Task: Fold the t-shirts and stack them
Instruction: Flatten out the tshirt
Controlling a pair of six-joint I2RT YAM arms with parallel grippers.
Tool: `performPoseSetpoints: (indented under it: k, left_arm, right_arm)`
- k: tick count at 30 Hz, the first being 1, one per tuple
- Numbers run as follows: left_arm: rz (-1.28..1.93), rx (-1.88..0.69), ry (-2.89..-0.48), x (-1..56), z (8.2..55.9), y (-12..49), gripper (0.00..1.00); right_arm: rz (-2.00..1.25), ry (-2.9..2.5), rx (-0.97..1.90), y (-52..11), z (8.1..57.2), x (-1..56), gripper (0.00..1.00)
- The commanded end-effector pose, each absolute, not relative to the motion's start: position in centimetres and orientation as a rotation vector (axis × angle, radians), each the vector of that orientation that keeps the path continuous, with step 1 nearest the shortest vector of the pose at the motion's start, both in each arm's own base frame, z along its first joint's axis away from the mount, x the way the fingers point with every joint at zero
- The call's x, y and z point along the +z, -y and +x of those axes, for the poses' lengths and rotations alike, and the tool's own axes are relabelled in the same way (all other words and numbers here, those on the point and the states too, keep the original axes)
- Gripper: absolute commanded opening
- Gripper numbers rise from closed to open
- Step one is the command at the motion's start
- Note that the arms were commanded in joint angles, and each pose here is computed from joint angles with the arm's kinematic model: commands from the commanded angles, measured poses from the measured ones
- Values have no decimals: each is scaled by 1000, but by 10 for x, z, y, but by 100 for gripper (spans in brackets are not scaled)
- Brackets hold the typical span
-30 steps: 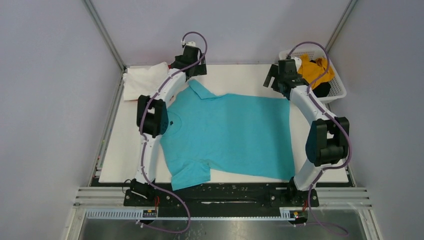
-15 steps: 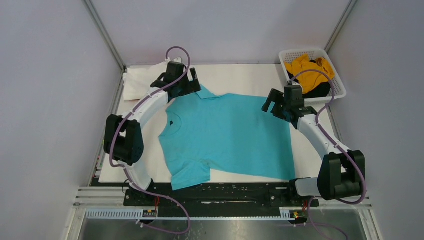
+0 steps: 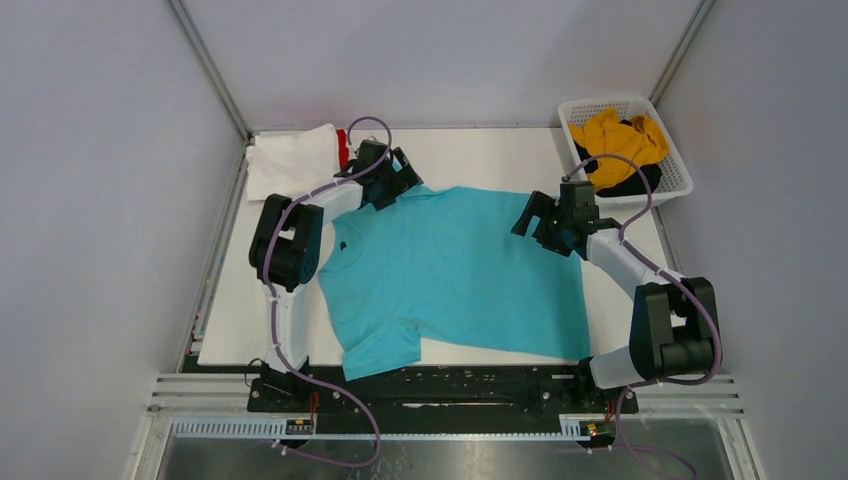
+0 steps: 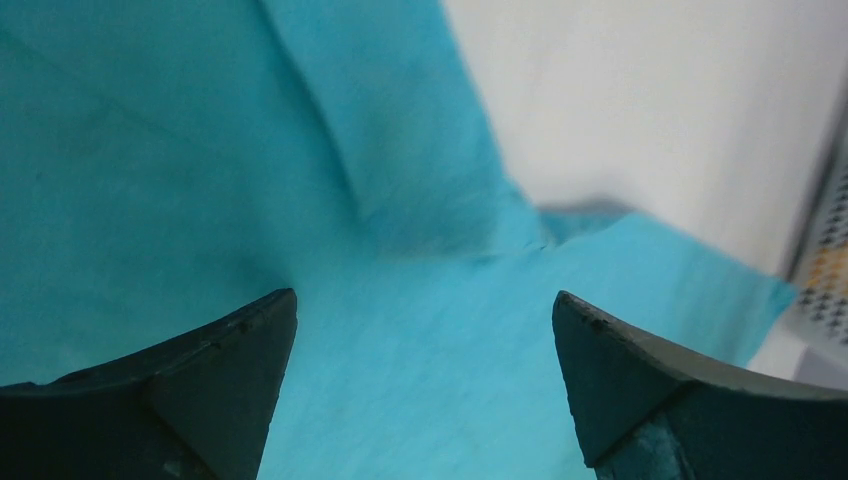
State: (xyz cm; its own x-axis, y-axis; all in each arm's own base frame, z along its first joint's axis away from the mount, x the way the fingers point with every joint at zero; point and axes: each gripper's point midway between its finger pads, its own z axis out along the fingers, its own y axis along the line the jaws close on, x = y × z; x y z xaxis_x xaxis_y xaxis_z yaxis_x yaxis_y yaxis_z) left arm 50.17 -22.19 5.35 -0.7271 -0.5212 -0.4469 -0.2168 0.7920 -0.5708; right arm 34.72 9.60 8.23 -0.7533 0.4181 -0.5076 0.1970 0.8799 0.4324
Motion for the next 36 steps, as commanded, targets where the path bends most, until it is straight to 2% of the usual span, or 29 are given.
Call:
performPoseSetpoints:
  k: [1,14,22,27,30,36]
  left_arm:
    - [-610,-815,-2182,86,542,238,99]
    - [-645,-880,-2124,78,572,250,99]
    - [-628,-1125,-1858,142,641,292,99]
    - [-582,-1033,-1790,155,684,325,99]
    - [-603,-1083,-1788,141,683,322,99]
    - [-397,-956,-1835,181,654,316,99]
  right_arm:
    - [410,-2422,520,-105,353,86,99]
    - [413,-2432,449,-95,352,84,100]
    - [423,-2446,421,-92,351,80,99]
    - [423,-2457,401,-90,350,81,100]
    - [419,-2454,388,-88,348,84,99]
    - [424,-2434,394,-88,347,88,99]
